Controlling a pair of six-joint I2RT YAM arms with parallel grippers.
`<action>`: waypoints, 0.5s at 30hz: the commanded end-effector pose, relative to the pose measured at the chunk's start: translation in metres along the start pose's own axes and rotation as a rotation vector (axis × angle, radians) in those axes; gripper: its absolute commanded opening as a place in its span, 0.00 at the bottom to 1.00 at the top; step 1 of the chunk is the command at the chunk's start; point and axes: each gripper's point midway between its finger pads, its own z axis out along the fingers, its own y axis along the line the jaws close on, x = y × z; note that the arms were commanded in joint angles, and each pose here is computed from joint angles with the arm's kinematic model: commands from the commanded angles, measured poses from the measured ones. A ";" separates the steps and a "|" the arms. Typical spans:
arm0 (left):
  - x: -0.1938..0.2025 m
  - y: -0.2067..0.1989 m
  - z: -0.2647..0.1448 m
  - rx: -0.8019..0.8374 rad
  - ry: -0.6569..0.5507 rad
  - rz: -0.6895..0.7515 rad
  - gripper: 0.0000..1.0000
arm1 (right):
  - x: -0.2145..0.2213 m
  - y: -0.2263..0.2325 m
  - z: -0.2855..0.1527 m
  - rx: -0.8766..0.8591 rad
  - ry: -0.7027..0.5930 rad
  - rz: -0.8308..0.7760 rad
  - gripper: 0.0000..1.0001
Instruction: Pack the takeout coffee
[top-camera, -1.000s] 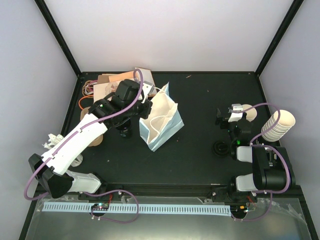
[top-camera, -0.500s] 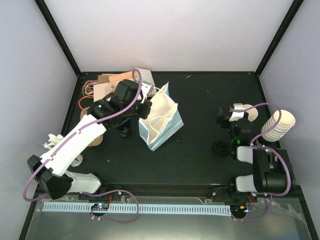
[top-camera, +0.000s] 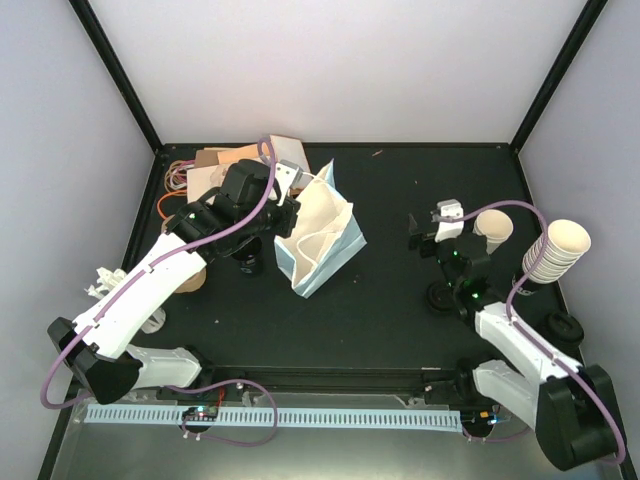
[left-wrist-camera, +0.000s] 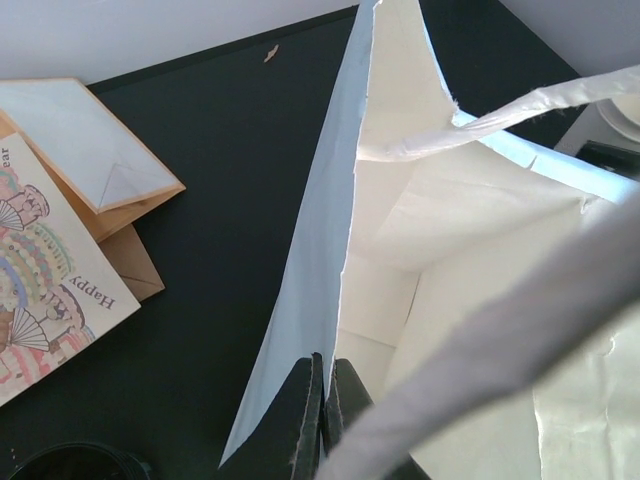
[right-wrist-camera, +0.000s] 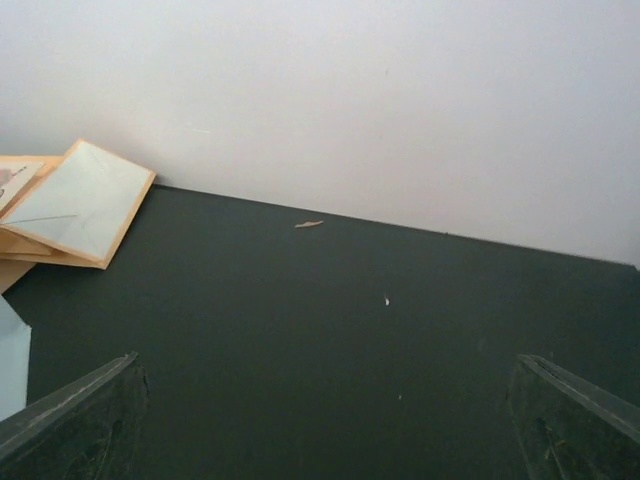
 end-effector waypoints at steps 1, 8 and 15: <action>-0.012 0.002 -0.008 -0.009 -0.048 0.004 0.01 | -0.001 -0.004 -0.014 0.017 0.075 0.084 1.00; -0.018 -0.001 -0.009 0.000 -0.058 -0.001 0.01 | 0.004 -0.030 -0.035 0.195 0.219 0.352 1.00; -0.019 -0.003 -0.004 0.013 -0.063 0.029 0.02 | -0.004 0.003 -0.039 0.015 0.314 0.445 0.96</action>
